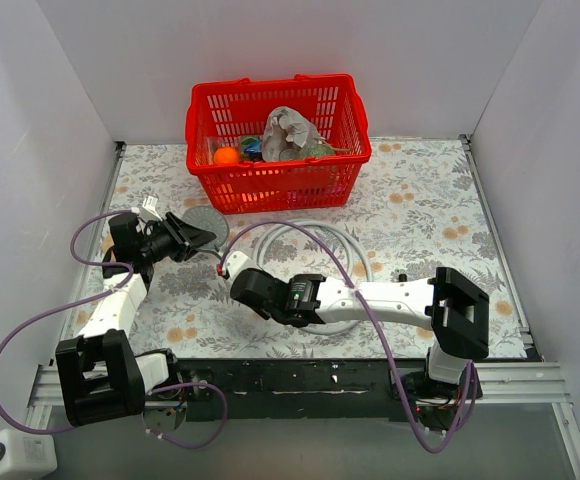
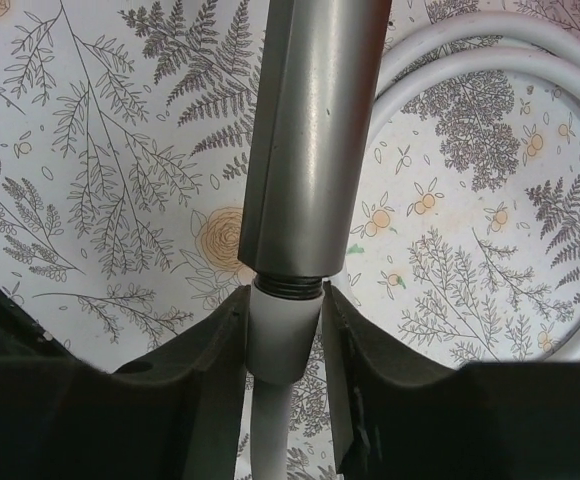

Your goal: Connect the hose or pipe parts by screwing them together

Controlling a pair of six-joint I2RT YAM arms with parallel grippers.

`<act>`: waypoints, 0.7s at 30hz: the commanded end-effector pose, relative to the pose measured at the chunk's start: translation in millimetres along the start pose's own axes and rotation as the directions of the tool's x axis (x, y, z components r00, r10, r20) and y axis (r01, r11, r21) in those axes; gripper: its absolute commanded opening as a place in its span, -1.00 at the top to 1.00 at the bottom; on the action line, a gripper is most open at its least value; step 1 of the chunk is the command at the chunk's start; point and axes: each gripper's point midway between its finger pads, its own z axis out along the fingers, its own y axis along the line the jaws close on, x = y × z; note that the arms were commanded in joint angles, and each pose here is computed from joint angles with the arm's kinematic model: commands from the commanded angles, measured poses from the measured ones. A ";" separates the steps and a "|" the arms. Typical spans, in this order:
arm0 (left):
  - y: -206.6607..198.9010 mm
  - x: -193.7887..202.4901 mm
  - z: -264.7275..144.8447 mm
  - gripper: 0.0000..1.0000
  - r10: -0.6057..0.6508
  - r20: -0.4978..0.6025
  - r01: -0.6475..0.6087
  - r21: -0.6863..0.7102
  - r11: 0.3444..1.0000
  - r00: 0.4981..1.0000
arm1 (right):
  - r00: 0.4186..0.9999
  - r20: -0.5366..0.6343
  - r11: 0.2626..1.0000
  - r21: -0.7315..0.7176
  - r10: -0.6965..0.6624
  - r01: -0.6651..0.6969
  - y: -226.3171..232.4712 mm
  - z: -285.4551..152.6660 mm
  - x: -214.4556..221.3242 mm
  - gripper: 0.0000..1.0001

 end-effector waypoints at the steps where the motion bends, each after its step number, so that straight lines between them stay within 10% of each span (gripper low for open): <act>1: -21.7 -4.0 -8.1 1.00 0.038 0.014 -0.039 0.057 0.998 0.999 | 0.997 0.070 1.000 0.002 0.031 -0.031 3.1 3.4 -22.9 0.24; 11: -22.3 -0.9 -8.9 1.00 0.038 0.006 -0.038 0.067 0.997 0.999 | 0.973 0.163 0.961 -0.250 0.162 -0.118 13.4 -11.7 -61.2 0.72; 21: -27.9 -0.1 -11.0 1.00 0.050 0.003 -0.050 0.085 0.995 0.999 | 0.865 0.172 0.710 -0.656 0.471 -0.256 -2.2 -37.9 -84.3 0.97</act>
